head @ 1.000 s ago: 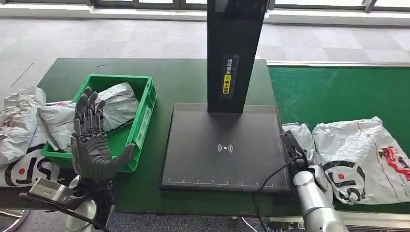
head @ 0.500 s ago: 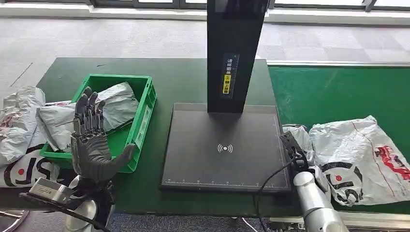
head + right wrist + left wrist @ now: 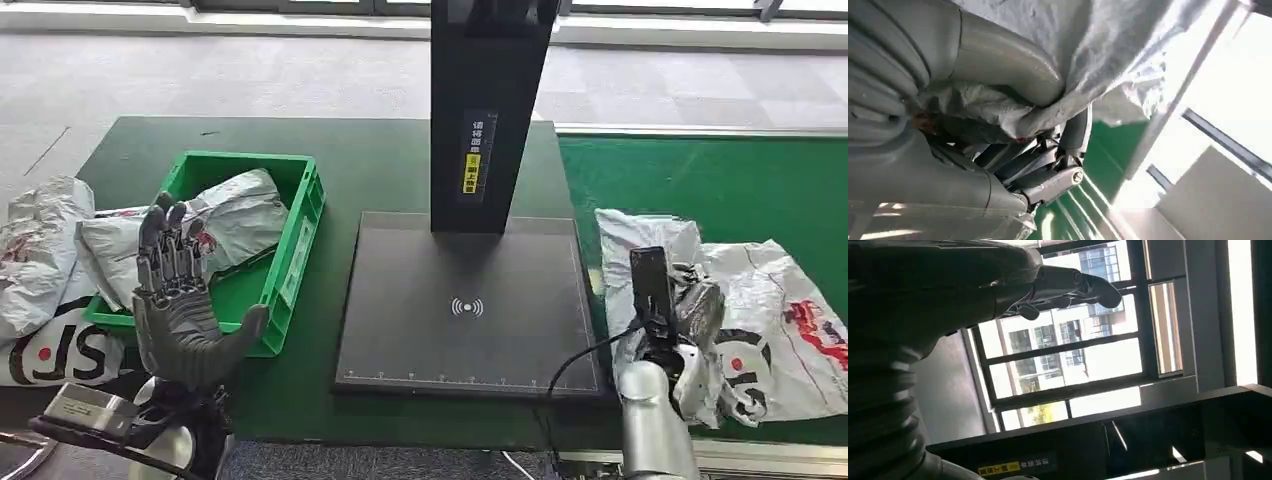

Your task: Moved the parcel from conveyor to table for the left to box.

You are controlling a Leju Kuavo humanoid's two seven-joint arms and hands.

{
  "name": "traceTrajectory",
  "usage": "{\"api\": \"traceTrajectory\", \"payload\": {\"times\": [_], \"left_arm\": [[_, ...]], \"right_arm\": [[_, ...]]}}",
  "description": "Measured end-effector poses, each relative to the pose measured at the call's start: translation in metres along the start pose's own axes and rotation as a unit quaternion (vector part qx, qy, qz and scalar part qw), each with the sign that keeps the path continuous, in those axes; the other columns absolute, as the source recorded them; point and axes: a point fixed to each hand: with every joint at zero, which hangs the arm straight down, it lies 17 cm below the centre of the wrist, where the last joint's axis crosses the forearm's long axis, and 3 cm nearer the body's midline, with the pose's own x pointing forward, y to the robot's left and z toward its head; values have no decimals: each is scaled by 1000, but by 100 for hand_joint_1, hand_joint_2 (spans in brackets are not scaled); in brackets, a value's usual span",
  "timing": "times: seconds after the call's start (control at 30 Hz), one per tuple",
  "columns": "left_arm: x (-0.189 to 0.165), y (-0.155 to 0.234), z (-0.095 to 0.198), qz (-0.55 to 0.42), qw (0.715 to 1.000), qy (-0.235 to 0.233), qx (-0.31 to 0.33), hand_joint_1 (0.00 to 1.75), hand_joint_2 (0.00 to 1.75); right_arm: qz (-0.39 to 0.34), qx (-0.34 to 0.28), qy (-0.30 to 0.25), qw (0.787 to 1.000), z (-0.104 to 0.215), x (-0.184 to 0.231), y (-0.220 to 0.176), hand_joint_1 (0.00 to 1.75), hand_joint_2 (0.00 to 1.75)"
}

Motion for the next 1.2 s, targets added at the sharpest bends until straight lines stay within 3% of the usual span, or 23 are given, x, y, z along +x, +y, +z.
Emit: {"api": "traceTrajectory", "payload": {"times": [0.1, 0.37, 0.97, 1.2], "left_arm": [[1, -3, -3, 0, 1000, -5, -5, 0, 175], [5, -9, -10, 3, 1000, -14, -12, 0, 175], [5, -10, -11, 4, 1000, -16, -11, 0, 175], [4, -11, -12, 12, 1000, -14, -11, 0, 175]], "right_arm": [[-18, -71, -58, 996, 3, 46, -52, 175, 175], [-35, -120, -104, 987, 25, 82, -94, 175, 175], [-42, -142, -124, 981, 33, 95, -113, 175, 175], [-81, -134, -195, 968, 45, 133, -111, 175, 175]]}}
